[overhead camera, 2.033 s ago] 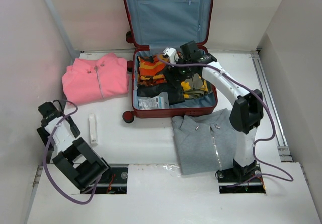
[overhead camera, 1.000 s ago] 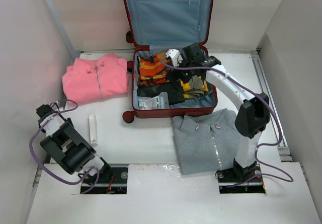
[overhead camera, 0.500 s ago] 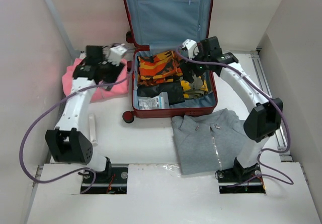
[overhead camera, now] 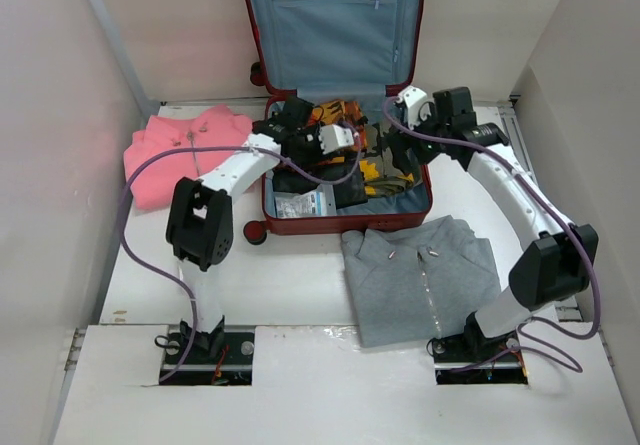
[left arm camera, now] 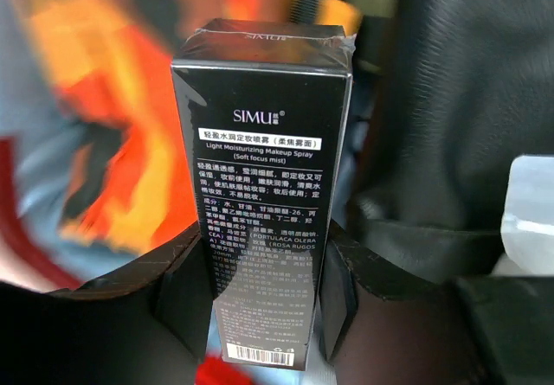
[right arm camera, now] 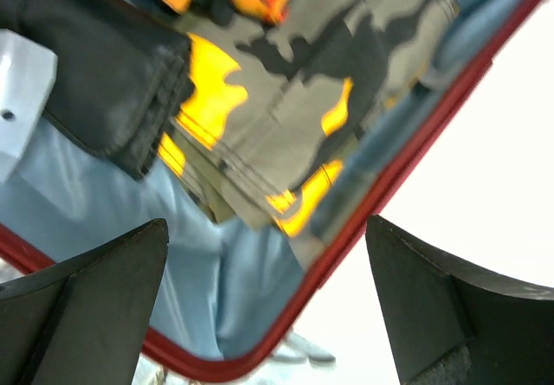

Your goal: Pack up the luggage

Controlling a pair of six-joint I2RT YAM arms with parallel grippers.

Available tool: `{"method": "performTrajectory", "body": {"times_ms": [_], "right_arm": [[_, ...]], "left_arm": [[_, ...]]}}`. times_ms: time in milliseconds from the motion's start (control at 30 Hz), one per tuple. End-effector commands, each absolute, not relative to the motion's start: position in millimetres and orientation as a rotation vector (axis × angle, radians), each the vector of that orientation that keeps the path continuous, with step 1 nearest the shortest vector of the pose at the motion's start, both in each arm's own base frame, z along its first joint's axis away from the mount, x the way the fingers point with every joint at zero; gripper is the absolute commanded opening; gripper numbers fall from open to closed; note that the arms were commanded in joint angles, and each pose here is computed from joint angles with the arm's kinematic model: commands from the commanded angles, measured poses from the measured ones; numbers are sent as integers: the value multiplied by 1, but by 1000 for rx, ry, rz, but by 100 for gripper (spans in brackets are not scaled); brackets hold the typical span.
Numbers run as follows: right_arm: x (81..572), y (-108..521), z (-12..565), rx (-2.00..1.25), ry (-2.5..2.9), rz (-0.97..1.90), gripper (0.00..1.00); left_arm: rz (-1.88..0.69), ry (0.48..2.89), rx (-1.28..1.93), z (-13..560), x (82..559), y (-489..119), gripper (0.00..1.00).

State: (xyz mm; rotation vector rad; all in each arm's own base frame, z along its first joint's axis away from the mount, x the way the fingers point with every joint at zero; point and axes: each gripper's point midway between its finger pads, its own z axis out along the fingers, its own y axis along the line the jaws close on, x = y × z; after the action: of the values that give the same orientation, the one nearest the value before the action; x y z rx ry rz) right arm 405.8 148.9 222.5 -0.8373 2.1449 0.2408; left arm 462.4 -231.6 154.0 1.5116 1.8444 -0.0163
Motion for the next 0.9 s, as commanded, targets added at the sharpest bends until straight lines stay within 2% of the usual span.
{"method": "performTrajectory", "body": {"times_ms": [0,133,167,233,267,300,400,467,533,567,600,733,800,867], "right_arm": [[406,128,242,-759,2107,177,100],[401,117,240,-733,2112,164,100],[402,112,237,-722,2117,158,100],[403,110,237,-717,2117,165,100],[404,111,242,-715,2105,163,100],[406,111,238,-717,2115,165,100],[409,112,245,-715,2105,163,100],[411,112,250,-713,2093,161,100],[411,112,250,-713,2093,161,100],[411,112,250,-713,2093,161,100],[410,112,250,-704,2096,167,100],[407,118,238,-711,2125,195,100],[409,125,234,-717,2123,216,100],[411,140,231,-741,2110,255,100]], "left_arm": [[89,1587,1605,190,486,-223,0],[12,1463,1863,160,463,-215,5],[-25,1439,1909,152,457,-218,11],[-53,1451,1941,137,453,-223,16],[-49,1458,1905,139,461,-227,20],[-26,1495,1880,134,465,-228,31],[45,1617,1754,132,490,-223,42],[31,1684,1694,136,493,-223,58],[18,1731,1625,144,491,-221,67],[-9,1725,1566,168,486,-219,87],[-30,1721,1491,184,487,-216,100],[-112,1760,1010,276,474,-192,100],[-144,1846,631,319,470,-150,100],[-88,1973,371,316,461,-103,100]]}}
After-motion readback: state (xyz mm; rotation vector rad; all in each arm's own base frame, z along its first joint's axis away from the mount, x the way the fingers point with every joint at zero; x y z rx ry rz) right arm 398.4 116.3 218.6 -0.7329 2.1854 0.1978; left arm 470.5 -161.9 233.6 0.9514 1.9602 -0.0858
